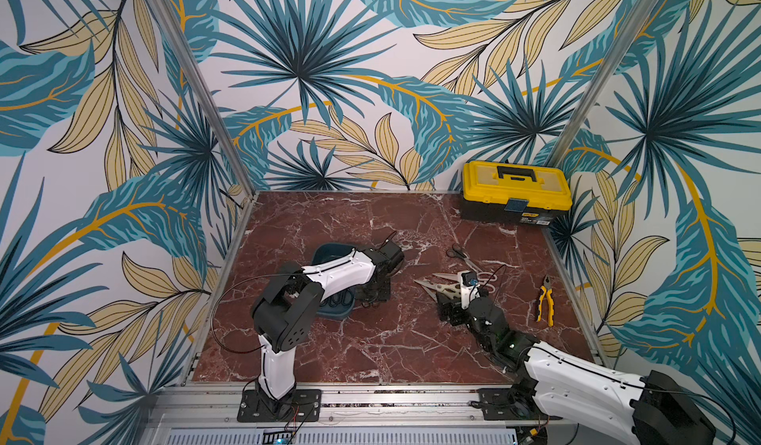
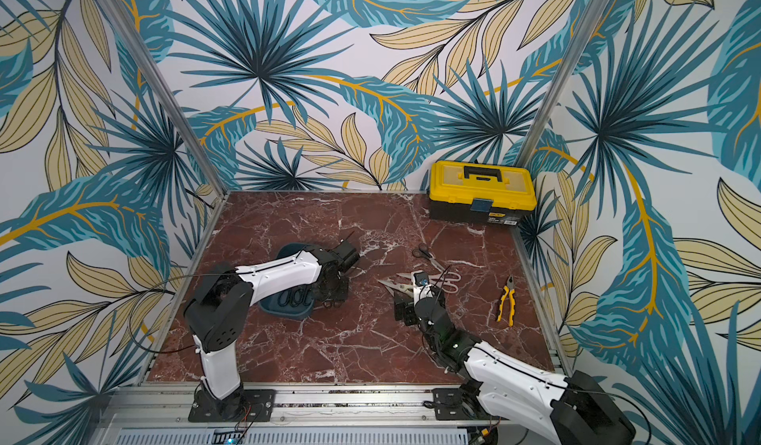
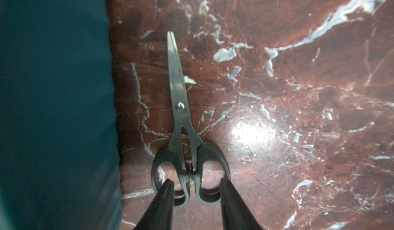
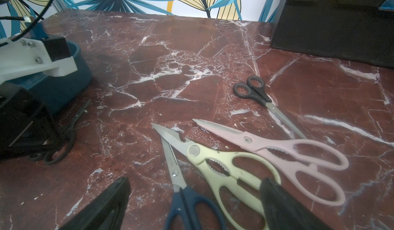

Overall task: Put the scissors into the storage box
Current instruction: Pick up the scissors from the center of the board.

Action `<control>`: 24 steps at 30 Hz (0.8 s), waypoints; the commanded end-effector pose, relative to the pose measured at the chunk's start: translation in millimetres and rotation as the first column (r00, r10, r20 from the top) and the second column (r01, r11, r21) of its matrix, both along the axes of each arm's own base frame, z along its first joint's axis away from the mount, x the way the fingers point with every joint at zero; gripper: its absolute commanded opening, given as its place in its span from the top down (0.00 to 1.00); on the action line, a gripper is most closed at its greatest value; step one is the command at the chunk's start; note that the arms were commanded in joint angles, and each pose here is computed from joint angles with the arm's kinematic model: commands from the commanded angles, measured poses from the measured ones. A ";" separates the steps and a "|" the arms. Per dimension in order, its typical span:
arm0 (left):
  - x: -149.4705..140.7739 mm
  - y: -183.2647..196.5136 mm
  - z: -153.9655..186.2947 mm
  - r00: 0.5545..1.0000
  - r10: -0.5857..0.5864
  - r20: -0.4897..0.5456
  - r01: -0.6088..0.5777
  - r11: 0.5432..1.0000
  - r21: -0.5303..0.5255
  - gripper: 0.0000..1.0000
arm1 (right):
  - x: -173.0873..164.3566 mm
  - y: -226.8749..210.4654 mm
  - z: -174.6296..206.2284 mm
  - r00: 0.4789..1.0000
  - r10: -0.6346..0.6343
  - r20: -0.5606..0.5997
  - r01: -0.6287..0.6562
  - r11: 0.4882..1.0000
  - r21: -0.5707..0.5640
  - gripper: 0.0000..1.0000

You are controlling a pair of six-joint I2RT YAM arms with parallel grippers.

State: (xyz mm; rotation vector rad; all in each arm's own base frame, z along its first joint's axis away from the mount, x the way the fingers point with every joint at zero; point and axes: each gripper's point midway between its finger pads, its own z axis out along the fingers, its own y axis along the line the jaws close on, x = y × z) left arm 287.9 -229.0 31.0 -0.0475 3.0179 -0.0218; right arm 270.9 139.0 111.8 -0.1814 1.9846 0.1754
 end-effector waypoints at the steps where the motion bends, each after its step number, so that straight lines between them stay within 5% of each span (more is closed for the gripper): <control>1: 6.3 0.1 -12.9 1.000 -0.011 -0.003 0.011 1.000 0.017 0.61 | 2.4 -0.7 3.7 1.000 -0.018 0.000 0.018 1.000 0.005 0.01; 10: 11.9 0.1 -24.1 1.000 -0.022 -0.015 0.023 0.999 0.035 0.65 | 2.9 -2.0 4.6 1.000 -0.027 0.001 0.027 1.000 0.006 0.00; 24: 19.4 -3.2 -25.8 0.996 -0.080 -0.024 0.082 0.994 0.066 0.91 | 3.6 -3.9 4.2 0.999 -0.042 -0.003 0.042 0.999 0.001 0.00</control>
